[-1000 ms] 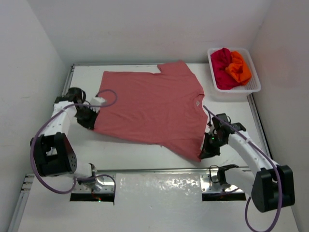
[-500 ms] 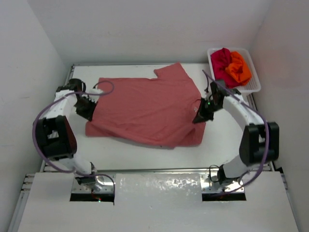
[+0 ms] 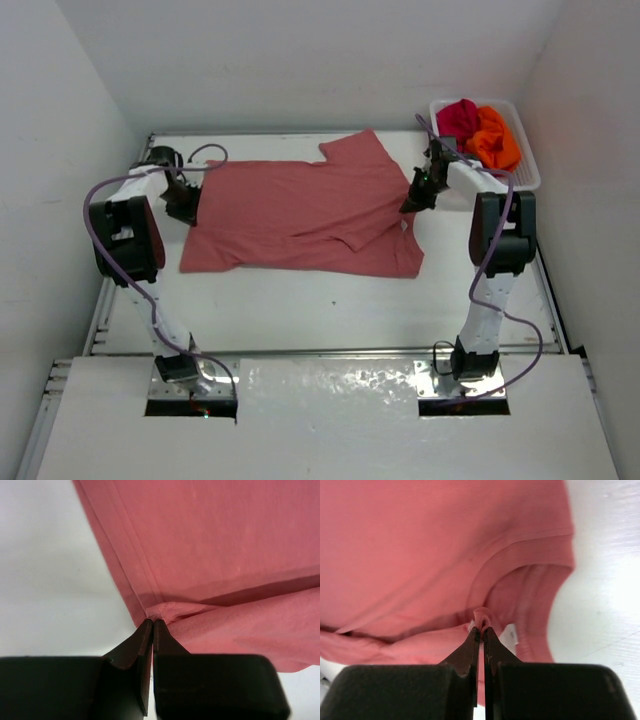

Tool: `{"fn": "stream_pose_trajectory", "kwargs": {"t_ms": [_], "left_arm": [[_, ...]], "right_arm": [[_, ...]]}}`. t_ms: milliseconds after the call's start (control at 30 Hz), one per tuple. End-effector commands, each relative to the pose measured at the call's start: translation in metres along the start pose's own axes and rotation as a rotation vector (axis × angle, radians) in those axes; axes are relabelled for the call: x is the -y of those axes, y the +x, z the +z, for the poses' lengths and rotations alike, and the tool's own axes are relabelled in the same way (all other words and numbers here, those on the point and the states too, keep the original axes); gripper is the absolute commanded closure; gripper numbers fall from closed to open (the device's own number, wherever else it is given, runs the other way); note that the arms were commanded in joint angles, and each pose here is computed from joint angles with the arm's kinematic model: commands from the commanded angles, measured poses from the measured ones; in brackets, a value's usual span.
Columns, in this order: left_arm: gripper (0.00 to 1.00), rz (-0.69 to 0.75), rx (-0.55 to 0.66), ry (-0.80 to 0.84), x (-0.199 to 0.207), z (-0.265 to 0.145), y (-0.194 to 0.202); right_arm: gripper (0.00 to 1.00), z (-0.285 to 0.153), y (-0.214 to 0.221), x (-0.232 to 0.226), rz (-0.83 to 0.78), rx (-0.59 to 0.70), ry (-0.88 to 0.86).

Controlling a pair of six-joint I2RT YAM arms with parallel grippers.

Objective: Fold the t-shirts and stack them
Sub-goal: Fold the flattened tshirt in 1/3 of the way

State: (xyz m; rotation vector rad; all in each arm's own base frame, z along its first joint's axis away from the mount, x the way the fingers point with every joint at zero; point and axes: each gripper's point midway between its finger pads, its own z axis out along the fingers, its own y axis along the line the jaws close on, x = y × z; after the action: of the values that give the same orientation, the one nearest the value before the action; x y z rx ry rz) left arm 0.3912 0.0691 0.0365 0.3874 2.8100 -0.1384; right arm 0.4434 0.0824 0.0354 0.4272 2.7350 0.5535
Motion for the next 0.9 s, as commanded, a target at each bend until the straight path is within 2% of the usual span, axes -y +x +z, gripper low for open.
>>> {"fn": "stream_pose_trajectory", "kwargs": {"t_ms": [0,400,433,500,533,600,667,700,767,833,867], "left_arm": [[1.0,-0.038,0.109,-0.042,-0.013,-0.014,-0.031],[1.0,-0.088,0.189,-0.106,-0.023,-0.013,-0.042],[1.0,-0.085,0.186,-0.101,-0.021,-0.011,-0.042],[0.98,-0.095,0.169,-0.097,-0.023,-0.006,-0.041],[0.83,-0.095,0.158,-0.106,-0.025,-0.005,-0.041],[0.77,-0.13,0.152,-0.151,-0.041,-0.011,-0.049],[0.64,-0.243,0.191,-0.195,-0.071,-0.03,-0.056],[0.54,-0.271,0.266,-0.215,-0.087,-0.055,-0.076],[0.43,-0.31,0.305,-0.241,-0.105,-0.078,-0.075],[0.38,-0.3,0.259,-0.195,-0.09,-0.075,-0.058],[0.3,-0.291,0.216,-0.135,-0.071,-0.077,-0.043]], "right_arm": [[1.0,-0.013,-0.039,-0.008,-0.03,0.128,-0.002],[1.0,0.005,-0.045,-0.001,-0.027,0.119,0.015],[0.97,0.006,-0.048,-0.002,-0.032,0.121,0.013],[0.62,0.015,-0.046,-0.002,-0.056,0.087,0.001],[0.46,0.014,-0.046,-0.001,-0.065,0.079,0.009],[0.38,0.003,-0.056,-0.001,-0.113,0.087,0.041],[0.29,-0.017,-0.064,0.006,-0.171,0.104,0.123],[0.28,-0.037,-0.075,0.001,-0.196,0.142,0.133],[0.19,-0.055,-0.064,0.006,-0.23,0.121,0.177],[0.19,-0.07,-0.031,0.015,-0.225,0.064,0.192],[0.19,-0.073,-0.014,0.019,-0.218,0.031,0.194]]}}
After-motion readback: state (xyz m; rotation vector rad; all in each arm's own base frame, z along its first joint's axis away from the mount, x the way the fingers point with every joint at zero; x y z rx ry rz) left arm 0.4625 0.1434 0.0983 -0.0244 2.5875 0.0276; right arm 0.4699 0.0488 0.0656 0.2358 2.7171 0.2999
